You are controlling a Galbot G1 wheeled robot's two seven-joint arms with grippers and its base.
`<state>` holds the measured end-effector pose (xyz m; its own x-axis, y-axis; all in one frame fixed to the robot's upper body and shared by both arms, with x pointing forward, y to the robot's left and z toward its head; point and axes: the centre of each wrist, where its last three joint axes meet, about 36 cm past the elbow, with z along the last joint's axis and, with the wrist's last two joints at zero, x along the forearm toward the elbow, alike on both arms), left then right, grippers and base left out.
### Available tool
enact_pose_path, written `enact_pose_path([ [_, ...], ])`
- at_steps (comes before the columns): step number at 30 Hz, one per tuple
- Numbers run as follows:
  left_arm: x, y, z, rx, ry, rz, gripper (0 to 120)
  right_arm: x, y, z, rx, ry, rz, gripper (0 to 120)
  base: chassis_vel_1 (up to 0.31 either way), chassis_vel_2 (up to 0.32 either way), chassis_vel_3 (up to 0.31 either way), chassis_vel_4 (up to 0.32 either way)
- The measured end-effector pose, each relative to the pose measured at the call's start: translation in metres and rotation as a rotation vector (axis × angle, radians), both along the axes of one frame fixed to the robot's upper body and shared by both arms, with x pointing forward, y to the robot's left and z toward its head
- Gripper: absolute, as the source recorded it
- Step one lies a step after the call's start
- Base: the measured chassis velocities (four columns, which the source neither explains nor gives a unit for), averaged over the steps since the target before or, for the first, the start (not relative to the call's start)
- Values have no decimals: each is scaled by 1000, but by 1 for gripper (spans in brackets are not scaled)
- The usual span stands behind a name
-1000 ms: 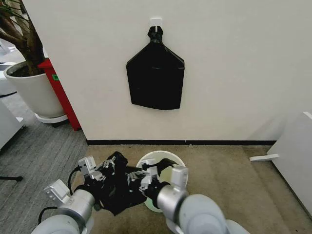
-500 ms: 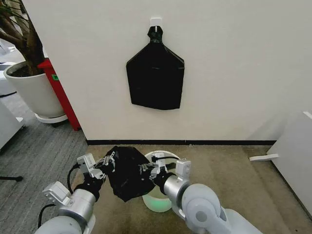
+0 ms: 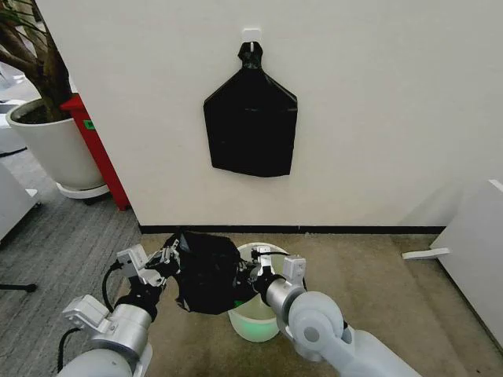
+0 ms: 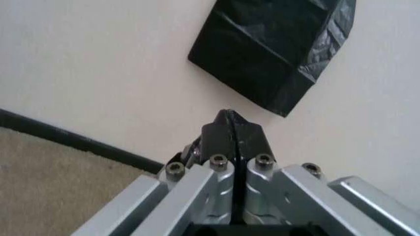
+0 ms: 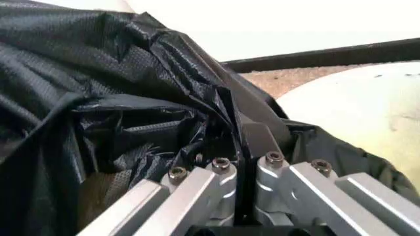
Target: Place the garbage bag over the trash bin.
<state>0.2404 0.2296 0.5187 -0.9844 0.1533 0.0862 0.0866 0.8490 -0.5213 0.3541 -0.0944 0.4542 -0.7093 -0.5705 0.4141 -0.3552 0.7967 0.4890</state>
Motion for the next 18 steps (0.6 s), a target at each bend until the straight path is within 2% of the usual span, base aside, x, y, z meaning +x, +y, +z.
enact_pose_path([
  [5, -9, -11, -8, -14, 27, -20, 0, -11, -27, 1, -44, -13, -34, 0, 0, 0, 0, 0],
  [18, -20, -30, -16, -57, 123, -93, 0, -17, -64, 28, -83, -77, -100, 0, 0, 0, 0, 0],
])
